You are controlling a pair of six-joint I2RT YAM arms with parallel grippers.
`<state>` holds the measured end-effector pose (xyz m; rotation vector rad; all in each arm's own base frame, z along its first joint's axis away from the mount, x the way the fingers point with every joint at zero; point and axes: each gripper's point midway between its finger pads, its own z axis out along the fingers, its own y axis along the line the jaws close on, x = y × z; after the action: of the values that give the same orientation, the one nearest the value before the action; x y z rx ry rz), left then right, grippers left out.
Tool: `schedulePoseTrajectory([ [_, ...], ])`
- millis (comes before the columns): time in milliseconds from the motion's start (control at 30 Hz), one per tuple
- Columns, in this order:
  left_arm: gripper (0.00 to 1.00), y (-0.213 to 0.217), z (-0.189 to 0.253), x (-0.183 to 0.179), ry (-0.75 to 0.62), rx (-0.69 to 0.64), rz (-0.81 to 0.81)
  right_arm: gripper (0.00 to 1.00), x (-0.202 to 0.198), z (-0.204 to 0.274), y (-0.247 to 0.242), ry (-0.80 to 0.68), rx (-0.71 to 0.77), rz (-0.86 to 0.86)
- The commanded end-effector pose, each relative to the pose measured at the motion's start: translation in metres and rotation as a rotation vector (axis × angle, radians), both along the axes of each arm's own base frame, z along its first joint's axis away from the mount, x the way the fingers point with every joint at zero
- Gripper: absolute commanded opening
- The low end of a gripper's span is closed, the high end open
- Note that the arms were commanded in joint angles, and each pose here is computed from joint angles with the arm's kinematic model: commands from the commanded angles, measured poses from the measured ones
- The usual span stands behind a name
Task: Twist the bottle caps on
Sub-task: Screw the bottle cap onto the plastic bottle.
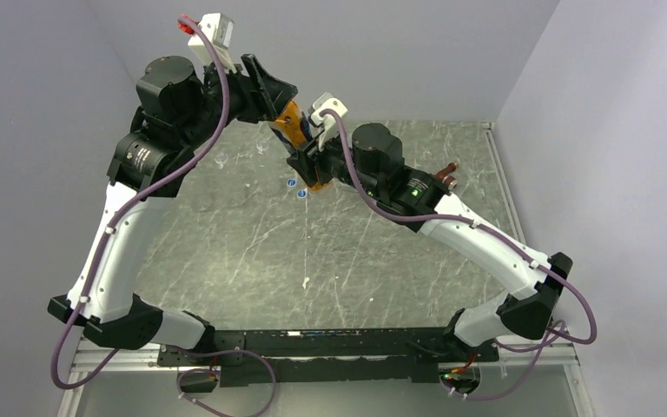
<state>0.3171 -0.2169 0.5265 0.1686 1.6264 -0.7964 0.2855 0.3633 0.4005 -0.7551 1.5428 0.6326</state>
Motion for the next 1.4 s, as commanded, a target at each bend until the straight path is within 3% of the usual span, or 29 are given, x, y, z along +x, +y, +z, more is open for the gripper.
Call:
schedulePoseTrajectory([
  [0, 0.61, -0.001, 0.014, -0.003, -0.037, -0.031, -0.007, 0.00, 0.001, 0.030, -0.002, -0.054, 0.044, -0.012],
  [333, 0.46, -0.002, 0.012, -0.001, -0.037, -0.030, -0.009, 0.00, 0.000, 0.025, 0.000, -0.047, 0.030, -0.004],
  [400, 0.37, -0.004, 0.011, -0.001, -0.034, -0.026, -0.017, 0.00, 0.000, 0.023, 0.001, -0.045, 0.026, -0.002],
  [567, 0.00, -0.005, 0.007, -0.004, -0.039, -0.004, -0.036, 0.00, -0.007, 0.020, 0.004, -0.044, 0.003, 0.048],
  [767, 0.00, -0.017, 0.017, -0.042, -0.160, 0.017, -0.220, 0.00, -0.051, 0.035, 0.002, -0.003, 0.076, 0.430],
  [1067, 0.00, -0.040, 0.036, -0.166, -0.400, -0.014, -0.819, 0.00, -0.135, 0.062, -0.018, 0.030, 0.221, 0.996],
  [1233, 0.00, -0.038, 0.039, -0.212, -0.441, -0.053, -1.077, 0.00, -0.158, 0.070, -0.026, 0.032, 0.249, 1.152],
  [1367, 0.00, -0.034, 0.041, -0.228, -0.461, -0.058, -1.167, 0.00, -0.162, 0.074, -0.027, 0.031, 0.250, 1.177],
])
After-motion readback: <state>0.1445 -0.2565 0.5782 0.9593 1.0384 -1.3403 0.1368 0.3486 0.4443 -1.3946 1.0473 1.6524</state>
